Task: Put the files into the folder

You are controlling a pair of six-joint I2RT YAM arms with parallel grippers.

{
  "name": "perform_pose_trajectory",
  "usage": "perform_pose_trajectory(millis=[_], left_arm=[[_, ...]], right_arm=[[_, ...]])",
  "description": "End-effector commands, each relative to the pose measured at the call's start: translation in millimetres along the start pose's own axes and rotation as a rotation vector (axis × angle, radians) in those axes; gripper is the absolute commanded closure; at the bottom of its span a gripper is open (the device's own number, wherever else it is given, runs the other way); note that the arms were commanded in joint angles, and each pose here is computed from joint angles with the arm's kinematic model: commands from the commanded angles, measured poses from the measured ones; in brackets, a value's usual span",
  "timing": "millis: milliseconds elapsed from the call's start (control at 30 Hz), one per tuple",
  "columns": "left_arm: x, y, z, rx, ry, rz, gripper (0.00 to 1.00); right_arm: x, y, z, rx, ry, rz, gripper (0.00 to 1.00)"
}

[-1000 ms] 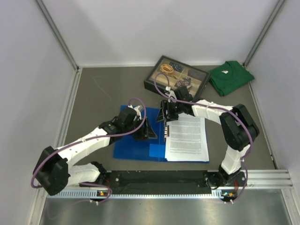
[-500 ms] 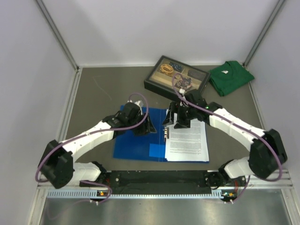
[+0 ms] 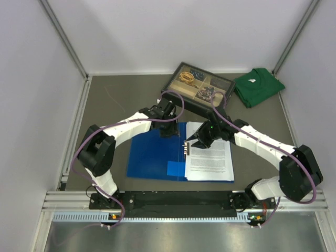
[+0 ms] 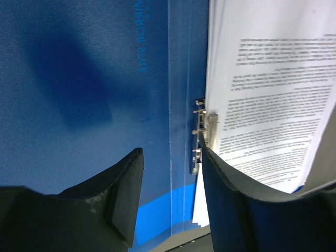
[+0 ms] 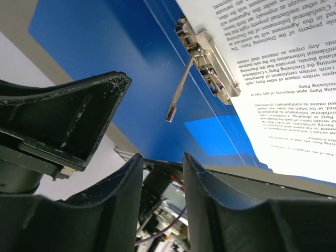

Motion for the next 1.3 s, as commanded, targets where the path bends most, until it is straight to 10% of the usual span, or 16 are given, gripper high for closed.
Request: perform_pose_trajectory(millis=[0,1267], left_arm=[[6.5,5.9,-2.8,-0.006,0.023,0.006,0.48],[-5.0,22.6,-6.8,-0.054,0.026,0.071,0.50]], right_arm=[[-1.1,15.7,8.9,0.021,0.124,0.011,0.63],[-14.1,54.1,5.5,-0.015,0.164,0.060,0.83]])
Point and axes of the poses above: each gripper's point midway between its finger pads, its own y axis out along the fingers, its own z axis along the line the jaws close on, x = y × z, the point moved 1 cm from there along -y, back along the fingers, and after that the axes turned 6 degrees about -y, right-handed, at the moved point
